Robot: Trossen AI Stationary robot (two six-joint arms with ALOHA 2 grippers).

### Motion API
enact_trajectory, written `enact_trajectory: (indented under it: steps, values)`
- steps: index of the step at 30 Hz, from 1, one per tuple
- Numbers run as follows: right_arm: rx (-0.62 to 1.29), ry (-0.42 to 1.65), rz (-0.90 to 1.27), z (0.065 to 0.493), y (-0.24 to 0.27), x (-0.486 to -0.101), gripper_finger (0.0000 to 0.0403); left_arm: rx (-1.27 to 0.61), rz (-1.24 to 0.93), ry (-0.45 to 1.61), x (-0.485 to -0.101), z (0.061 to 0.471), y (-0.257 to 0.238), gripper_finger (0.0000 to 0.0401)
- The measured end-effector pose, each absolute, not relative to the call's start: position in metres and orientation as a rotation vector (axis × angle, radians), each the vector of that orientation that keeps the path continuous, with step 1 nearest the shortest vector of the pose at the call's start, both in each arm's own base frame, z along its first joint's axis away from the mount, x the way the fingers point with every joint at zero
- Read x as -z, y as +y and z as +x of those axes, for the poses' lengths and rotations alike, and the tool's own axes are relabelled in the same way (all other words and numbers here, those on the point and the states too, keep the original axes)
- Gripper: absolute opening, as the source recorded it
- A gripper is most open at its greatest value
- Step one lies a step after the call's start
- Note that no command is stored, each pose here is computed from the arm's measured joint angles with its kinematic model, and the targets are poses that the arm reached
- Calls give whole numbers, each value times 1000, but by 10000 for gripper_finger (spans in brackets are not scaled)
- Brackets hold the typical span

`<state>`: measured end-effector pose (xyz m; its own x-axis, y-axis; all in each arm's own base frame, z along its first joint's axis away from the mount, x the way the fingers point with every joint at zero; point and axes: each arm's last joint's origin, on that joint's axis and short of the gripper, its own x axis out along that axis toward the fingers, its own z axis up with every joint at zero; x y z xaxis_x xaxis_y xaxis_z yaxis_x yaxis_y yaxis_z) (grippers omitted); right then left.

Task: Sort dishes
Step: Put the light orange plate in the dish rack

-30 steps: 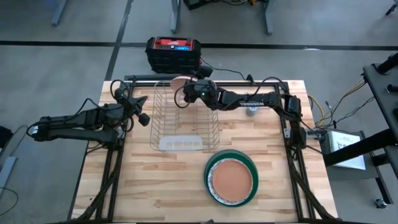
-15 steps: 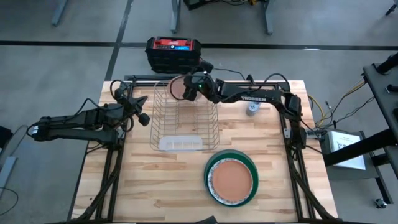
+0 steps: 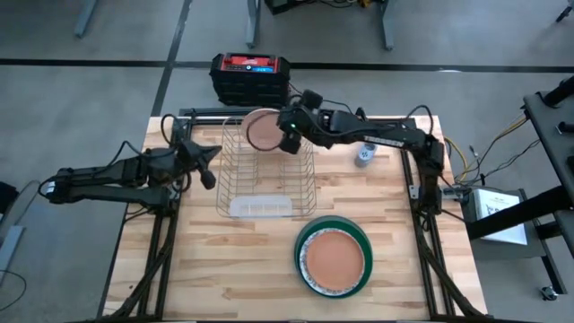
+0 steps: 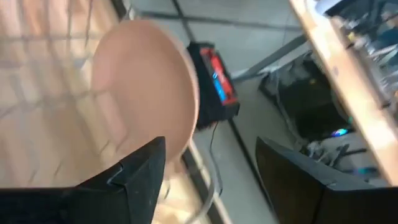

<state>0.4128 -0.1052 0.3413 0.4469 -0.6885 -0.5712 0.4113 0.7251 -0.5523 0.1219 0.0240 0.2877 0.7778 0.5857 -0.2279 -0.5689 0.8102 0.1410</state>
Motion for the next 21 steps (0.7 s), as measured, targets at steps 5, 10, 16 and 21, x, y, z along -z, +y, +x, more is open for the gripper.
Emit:
enact_trajectory:
  steps: [5,10,16,21]
  values:
    - [656,898,-299,376,-74,-345,215,-432,26,225,-300,126,19,0]
    - [469,850,-138,331,-36,-348,204,-358,11,214,-303,134,18,0]
    - [302,865,-71,279,18,-323,204,-339,16,194,-304,146,18,0]
    - [229,842,19,250,54,-298,204,-291,17,183,-308,153,17,0]
